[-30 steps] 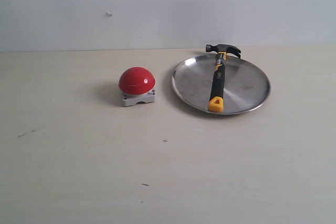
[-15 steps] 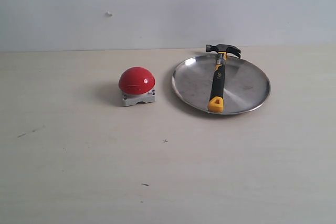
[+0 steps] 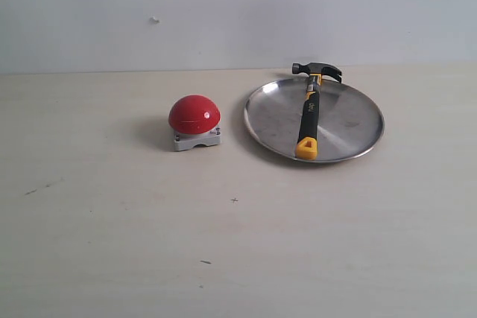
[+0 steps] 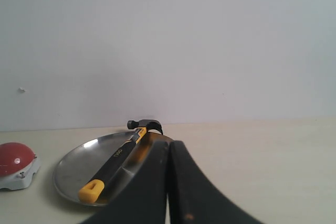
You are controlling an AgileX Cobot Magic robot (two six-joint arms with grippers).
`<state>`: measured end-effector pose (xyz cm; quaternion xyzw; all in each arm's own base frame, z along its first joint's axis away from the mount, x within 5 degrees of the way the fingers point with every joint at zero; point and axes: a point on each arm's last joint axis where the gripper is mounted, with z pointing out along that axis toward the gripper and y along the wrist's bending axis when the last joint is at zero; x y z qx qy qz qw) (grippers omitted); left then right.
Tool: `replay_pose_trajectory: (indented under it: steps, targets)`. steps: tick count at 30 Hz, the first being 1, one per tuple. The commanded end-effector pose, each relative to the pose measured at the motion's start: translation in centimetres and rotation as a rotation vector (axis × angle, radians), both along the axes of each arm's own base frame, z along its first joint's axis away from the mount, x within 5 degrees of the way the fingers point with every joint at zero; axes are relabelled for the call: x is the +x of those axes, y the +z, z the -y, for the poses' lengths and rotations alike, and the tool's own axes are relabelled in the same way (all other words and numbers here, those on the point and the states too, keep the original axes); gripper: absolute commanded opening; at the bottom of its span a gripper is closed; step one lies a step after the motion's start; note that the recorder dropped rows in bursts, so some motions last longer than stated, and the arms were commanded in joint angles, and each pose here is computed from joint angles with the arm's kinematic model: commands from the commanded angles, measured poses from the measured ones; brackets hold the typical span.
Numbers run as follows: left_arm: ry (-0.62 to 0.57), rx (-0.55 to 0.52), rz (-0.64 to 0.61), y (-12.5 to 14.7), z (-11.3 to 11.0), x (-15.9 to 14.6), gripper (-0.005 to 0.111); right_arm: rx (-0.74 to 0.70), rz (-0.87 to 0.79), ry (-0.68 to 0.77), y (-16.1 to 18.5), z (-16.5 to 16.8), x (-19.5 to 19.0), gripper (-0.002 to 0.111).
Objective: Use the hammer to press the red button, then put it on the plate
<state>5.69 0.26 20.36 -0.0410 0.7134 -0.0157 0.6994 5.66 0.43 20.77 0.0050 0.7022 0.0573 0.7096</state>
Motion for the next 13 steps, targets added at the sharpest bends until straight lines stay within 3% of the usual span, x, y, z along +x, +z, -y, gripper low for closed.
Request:
replay_pose_trajectory:
  steps: [1,13]
  targets:
    - [-0.004,0.009,0.007,0.04,0.02,-0.05,0.0,-0.003,0.001,0.0,-0.11,0.0,-0.03,0.0]
    - [-0.004,0.009,0.007,0.04,0.02,-0.05,0.0,-0.007,0.001,0.0,-0.11,0.0,-0.03,0.0]
